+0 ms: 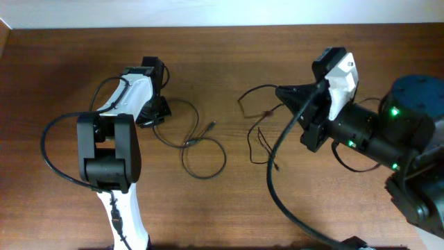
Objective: Untangle cables
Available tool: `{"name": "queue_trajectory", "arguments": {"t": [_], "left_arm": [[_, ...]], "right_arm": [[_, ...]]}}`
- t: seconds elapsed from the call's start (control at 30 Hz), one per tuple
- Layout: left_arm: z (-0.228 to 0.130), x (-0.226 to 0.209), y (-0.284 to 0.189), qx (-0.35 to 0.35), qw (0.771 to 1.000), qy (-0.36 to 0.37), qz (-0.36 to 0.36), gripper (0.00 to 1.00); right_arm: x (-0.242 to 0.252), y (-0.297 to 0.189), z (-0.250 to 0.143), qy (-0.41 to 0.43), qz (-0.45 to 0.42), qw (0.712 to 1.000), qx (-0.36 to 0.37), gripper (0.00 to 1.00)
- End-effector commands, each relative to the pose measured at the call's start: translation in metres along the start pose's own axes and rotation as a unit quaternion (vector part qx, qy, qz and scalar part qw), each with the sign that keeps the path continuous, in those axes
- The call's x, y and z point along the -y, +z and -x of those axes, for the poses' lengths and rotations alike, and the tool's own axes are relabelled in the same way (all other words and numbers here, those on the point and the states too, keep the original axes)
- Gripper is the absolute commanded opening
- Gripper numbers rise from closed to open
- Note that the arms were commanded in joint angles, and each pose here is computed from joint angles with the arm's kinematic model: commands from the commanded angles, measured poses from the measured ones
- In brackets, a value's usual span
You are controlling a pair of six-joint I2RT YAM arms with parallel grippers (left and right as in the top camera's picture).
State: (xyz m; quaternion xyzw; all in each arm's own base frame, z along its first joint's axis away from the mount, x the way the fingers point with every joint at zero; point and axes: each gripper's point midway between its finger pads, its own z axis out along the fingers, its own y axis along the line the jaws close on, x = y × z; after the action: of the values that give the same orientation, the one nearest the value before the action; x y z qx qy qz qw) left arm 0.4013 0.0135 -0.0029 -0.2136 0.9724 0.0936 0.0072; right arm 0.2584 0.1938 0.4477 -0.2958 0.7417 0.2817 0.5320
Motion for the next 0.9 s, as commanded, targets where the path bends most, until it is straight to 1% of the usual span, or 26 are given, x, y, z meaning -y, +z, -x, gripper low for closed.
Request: {"name": "queue_trajectory", "arguments": {"t": [0.0,0.1,0.13,0.2,0.23,0.37,0.43,0.47,0.53,0.6,0.73,0.8,0.83,0.87], "left_arm": [[-0.019,-0.004,0.045,-0.046,0.999,-0.006,0.021,0.12],[-0.019,-0.004,0.045,-0.046,0.999,-0.006,0.021,0.13],[-0.019,-0.004,0.045,-0.046,0.999,-0.006,0.021,0.14],[-0.019,-0.004,0.045,-0.046,0.999,-0.006,0.021,0.15],[-0.019,-0.004,0.045,-0.045,0.999,-0.006,0.021,0.15],[-0.019,-0.004,0.045,-0.046,0.999,-0.006,0.021,0.15],[-0.019,-0.004,0.045,-0.046,0.999,-0.006,0.021,0.16],[-0.019,-0.004,0.045,-0.046,0.999,-0.006,0.021,0.16],[-0.019,-0.004,0.045,-0.045,0.999,-0.006,0.021,0.16],[-0.019,-0.004,0.045,-0.044,0.999,-0.006,0.020,0.16],[-0.019,-0.004,0.045,-0.044,0.999,-0.006,0.021,0.18],[-0.019,-0.004,0.045,-0.044,0.999,-0.006,0.020,0.18],[-0.018,-0.004,0.045,-0.044,0.999,-0.006,0.020,0.19],[-0.018,-0.004,0.045,-0.044,0.999,-0.006,0.020,0.20]], "right_arm": [[0.011,0.014,-0.012,0.022,-0.012,0.999,-0.031,0.04],[0.035,0.039,-0.060,0.060,-0.049,0.989,-0.127,0.04],[0.049,0.047,-0.082,0.093,-0.080,0.978,-0.169,0.04],[0.064,0.053,-0.114,0.130,-0.120,0.957,-0.229,0.04],[0.072,0.057,-0.140,0.155,-0.141,0.937,-0.279,0.04],[0.077,0.072,-0.215,0.203,-0.145,0.872,-0.422,0.04],[0.078,0.077,-0.258,0.224,-0.143,0.822,-0.503,0.04],[0.078,0.077,-0.271,0.230,-0.142,0.805,-0.528,0.04],[0.076,0.073,-0.307,0.247,-0.139,0.750,-0.598,0.04],[0.075,0.074,-0.331,0.255,-0.137,0.714,-0.637,0.04],[0.079,0.079,-0.361,0.259,-0.138,0.677,-0.674,0.05],[0.084,0.079,-0.370,0.252,-0.147,0.668,-0.684,0.12],[0.085,0.079,-0.371,0.251,-0.148,0.668,-0.685,0.19],[0.085,0.080,-0.371,0.250,-0.148,0.669,-0.684,0.30]]}}
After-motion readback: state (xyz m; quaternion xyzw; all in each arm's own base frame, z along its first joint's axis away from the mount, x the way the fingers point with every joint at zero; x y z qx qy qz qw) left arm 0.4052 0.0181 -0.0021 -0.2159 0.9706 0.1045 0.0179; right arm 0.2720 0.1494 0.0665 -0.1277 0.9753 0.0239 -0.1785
